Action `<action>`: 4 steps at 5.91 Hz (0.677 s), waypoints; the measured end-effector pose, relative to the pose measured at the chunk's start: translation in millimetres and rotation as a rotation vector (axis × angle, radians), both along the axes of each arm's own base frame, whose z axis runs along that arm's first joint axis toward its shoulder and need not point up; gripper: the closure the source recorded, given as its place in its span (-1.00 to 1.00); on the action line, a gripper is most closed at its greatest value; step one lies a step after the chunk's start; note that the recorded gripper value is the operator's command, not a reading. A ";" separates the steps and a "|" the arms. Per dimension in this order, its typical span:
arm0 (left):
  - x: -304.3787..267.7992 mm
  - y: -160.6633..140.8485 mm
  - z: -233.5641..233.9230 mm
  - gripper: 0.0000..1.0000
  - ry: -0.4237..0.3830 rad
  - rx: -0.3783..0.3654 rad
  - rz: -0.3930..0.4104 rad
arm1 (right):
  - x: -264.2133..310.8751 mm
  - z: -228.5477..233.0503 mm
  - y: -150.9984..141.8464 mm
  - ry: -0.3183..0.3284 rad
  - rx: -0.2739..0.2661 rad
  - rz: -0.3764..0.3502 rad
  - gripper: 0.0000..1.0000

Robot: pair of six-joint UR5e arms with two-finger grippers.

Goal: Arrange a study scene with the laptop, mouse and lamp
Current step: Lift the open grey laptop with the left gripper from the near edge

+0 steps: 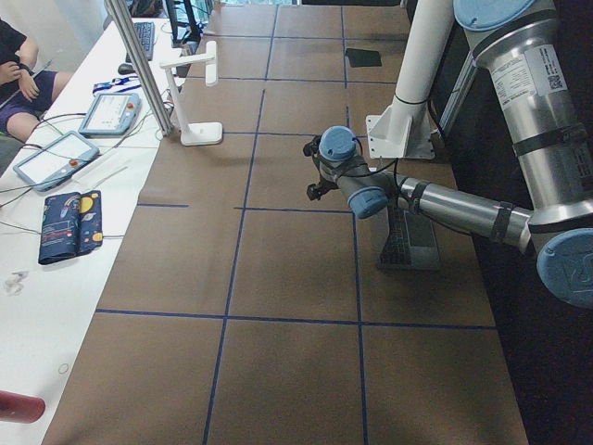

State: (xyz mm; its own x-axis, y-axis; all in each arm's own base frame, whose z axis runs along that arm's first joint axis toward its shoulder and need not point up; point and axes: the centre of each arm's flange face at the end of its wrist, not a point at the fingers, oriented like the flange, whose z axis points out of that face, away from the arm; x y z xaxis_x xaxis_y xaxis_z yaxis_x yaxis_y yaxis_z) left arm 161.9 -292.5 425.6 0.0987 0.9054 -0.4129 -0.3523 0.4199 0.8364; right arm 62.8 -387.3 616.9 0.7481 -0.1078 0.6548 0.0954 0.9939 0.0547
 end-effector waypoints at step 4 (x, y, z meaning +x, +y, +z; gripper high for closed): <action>12.0 67.4 -18.4 -0.97 0.026 0.113 0.224 | 0.2 1.3 0.3 0.002 -0.003 0.000 -1.00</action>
State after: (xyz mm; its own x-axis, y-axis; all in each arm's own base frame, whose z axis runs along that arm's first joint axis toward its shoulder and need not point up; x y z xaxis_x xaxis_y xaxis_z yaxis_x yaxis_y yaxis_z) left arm 173.8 -225.0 407.2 -0.1185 0.9440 -0.3078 -0.4041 0.2373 0.8834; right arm 63.0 -387.0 618.2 0.7496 -0.1060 0.6533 0.0955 0.9941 0.0517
